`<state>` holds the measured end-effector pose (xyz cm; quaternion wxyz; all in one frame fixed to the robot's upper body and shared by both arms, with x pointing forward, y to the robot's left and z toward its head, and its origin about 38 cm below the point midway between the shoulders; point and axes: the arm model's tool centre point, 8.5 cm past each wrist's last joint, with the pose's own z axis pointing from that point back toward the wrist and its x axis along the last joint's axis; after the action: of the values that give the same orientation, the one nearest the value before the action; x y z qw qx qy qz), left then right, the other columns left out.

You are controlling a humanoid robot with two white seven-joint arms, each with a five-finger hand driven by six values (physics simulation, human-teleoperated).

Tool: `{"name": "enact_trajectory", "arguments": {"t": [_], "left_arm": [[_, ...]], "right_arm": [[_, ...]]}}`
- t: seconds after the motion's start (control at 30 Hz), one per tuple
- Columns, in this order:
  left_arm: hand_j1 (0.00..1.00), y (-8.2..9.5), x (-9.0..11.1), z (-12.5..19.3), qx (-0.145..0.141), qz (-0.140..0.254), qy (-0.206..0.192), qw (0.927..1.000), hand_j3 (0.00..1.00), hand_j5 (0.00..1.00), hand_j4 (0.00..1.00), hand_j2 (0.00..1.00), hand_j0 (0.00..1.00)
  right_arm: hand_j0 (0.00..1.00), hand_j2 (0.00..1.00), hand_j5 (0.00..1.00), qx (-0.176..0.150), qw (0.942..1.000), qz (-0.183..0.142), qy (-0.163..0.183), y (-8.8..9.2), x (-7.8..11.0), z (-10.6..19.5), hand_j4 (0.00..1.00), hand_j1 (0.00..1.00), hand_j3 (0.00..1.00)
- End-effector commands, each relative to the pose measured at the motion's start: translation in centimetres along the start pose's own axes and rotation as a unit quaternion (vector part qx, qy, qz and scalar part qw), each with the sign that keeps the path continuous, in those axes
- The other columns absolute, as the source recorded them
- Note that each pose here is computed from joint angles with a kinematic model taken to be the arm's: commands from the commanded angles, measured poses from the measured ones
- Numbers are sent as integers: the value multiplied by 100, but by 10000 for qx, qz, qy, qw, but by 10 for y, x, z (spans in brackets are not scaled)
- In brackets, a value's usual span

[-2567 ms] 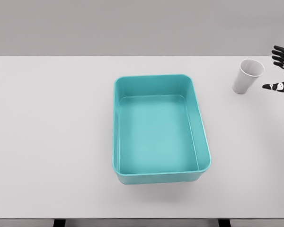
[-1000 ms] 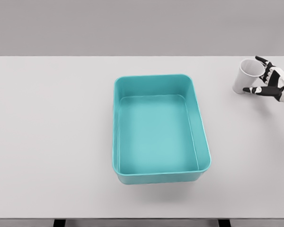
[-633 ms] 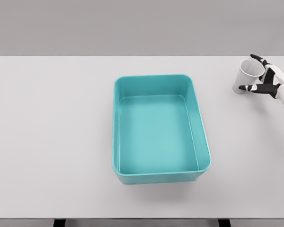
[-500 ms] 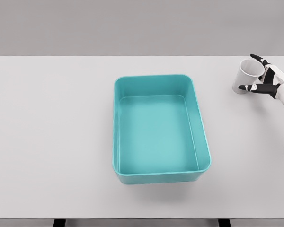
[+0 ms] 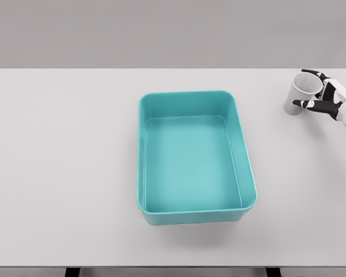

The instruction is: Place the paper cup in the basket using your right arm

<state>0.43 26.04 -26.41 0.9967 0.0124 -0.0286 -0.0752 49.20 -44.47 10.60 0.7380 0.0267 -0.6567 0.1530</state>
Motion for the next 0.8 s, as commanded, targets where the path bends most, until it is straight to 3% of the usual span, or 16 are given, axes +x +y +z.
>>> {"name": "enact_trajectory", "arguments": {"t": [0.0, 0.2, 0.4, 0.77], "left_arm": [[100, 0, 0, 0, -3, 0, 0, 10000, 100, 100, 100, 100, 100], [100, 0, 0, 0, 5, 0, 0, 10000, 100, 100, 100, 100, 100], [100, 0, 0, 0, -3, 0, 0, 10000, 100, 100, 100, 100, 100], [100, 0, 0, 0, 5, 0, 0, 10000, 100, 100, 100, 100, 100]], "right_arm": [[68, 68, 68, 115, 9997, 174, 87, 4, -2, -1, 68, 68, 68], [64, 64, 64, 105, 9997, 233, 20, 2, 2, -1, 64, 64, 64], [61, 61, 61, 179, 9978, 526, -367, 2, 31, -3, 61, 61, 61], [60, 60, 60, 327, 9911, 936, -887, 12, 50, 4, 60, 60, 60]]}}
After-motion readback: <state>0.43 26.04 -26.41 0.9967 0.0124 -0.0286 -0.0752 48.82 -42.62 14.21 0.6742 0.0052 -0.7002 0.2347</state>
